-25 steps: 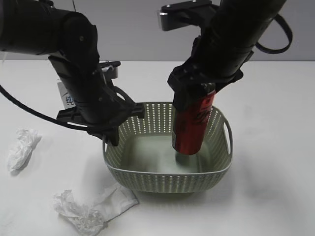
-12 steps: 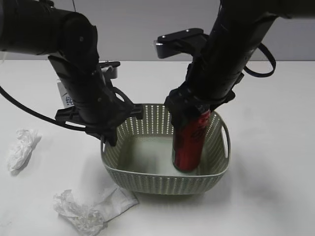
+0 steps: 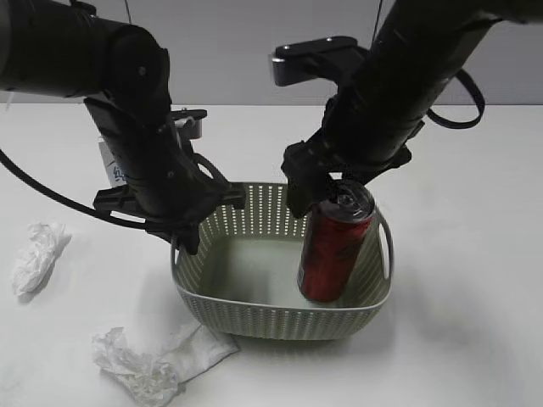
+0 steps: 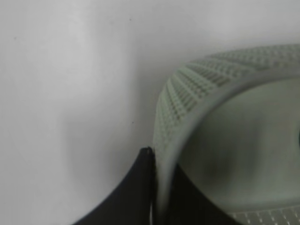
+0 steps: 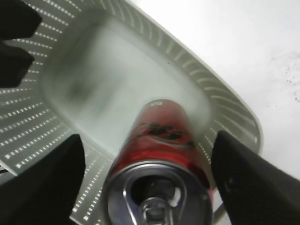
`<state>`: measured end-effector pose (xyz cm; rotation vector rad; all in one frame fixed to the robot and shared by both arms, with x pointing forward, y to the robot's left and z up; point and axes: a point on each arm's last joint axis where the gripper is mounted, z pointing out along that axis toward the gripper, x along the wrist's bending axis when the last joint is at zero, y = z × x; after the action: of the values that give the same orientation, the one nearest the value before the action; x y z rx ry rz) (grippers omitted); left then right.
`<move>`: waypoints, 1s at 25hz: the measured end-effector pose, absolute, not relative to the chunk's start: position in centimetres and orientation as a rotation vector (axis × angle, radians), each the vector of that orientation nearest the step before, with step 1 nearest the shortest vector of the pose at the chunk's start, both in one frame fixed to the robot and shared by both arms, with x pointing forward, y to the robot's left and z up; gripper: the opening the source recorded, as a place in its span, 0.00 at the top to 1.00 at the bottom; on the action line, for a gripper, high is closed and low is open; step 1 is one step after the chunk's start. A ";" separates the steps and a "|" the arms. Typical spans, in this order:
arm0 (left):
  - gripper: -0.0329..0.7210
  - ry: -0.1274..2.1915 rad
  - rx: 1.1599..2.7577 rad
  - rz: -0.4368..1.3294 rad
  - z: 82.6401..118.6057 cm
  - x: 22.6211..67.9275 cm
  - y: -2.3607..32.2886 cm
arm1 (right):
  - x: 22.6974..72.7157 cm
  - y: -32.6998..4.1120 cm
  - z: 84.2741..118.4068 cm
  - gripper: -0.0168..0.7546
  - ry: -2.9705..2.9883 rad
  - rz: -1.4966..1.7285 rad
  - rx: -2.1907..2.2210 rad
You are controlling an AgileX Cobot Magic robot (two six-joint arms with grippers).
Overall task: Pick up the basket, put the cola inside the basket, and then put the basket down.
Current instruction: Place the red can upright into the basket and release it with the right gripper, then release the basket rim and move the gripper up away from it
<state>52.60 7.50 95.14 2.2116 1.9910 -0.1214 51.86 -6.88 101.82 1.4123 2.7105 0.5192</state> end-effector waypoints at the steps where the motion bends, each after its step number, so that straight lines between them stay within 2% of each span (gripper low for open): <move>1: 0.96 1.991 2.212 -0.121 95.1 52.6 7.5 | 51.8 -6.9 102.2 0.15 2.704 0.534 1.408; 7: 0.96 2.007 2.188 -0.159 95.2 52.5 7.3 | 52.3 -7.7 106.9 0.15 2.637 0.666 1.375; 10: 0.96 2.019 2.186 -0.181 95.2 52.3 7.3 | 54.0 -9.4 109.5 0.15 2.558 0.724 1.404; 14: 0.96 2.033 2.202 -0.194 95.2 52.1 7.4 | 56.8 -13.6 111.6 0.17 2.411 0.747 1.526; 25: 0.96 2.046 2.184 -0.228 95.2 52.0 7.2 | 59.7 -27.6 111.2 0.21 2.116 0.514 1.907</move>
<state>52.02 7.23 95.18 2.1839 2.0464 -0.2278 59.70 -27.58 111.24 1.9074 2.1157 0.5138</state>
